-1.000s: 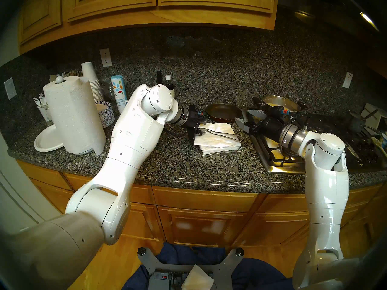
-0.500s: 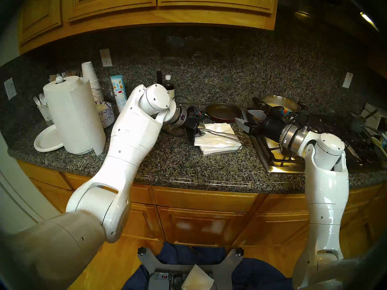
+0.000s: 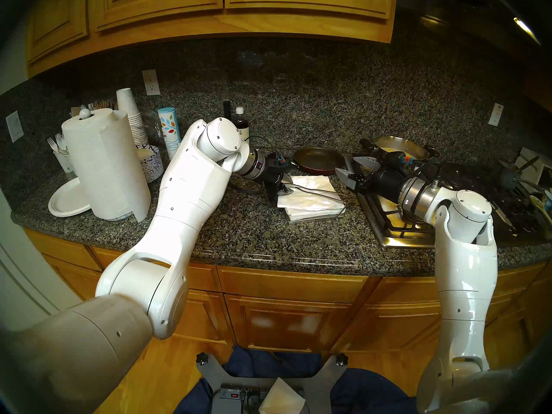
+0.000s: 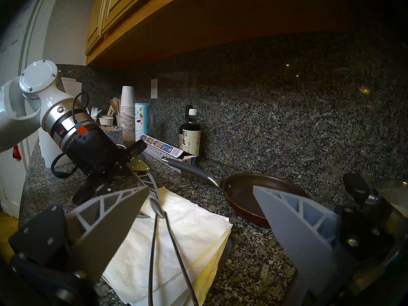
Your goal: Take napkin out of napkin holder
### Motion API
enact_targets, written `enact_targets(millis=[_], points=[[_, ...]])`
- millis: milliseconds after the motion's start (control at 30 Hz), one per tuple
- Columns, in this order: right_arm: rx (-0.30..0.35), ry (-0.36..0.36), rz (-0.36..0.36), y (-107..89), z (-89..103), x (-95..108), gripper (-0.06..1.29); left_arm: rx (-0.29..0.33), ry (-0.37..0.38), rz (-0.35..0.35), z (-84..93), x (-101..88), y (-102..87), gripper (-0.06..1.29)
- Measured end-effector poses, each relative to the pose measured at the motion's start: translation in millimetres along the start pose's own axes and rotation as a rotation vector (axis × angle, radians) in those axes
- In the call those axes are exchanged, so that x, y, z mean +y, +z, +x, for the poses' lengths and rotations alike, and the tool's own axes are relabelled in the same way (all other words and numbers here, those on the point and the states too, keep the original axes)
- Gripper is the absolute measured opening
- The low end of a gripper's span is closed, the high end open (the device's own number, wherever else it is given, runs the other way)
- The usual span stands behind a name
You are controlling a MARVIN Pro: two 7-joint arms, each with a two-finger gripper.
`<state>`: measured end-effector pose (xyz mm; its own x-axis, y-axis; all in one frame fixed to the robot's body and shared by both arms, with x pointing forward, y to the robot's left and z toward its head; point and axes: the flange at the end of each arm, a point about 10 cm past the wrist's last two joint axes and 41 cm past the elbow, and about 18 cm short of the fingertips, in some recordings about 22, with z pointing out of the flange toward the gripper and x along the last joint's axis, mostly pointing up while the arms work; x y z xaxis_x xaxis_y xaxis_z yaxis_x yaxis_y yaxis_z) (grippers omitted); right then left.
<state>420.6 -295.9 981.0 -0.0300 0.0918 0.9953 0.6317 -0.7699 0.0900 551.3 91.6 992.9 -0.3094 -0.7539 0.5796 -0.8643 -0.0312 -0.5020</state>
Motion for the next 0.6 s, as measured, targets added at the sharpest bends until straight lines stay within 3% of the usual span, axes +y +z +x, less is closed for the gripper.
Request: enact_targets(millis=[200, 333, 600], points=[[0.002, 0.000, -0.002, -0.5, 0.1, 0.4, 1.22, 0.031, -0.033, -0.017, -4.5, -4.8, 1.1, 0.57], [0.003, 0.001, -0.004, -0.8, -0.1, 0.6, 1.22, 0.047, -0.048, -0.032, -6.2, -6.9, 1.8, 0.44], [0.004, 0.002, -0.005, -1.3, -0.7, 0.4, 1.22, 0.062, -0.050, -0.050, -6.4, -9.5, 0.8, 0.43]])
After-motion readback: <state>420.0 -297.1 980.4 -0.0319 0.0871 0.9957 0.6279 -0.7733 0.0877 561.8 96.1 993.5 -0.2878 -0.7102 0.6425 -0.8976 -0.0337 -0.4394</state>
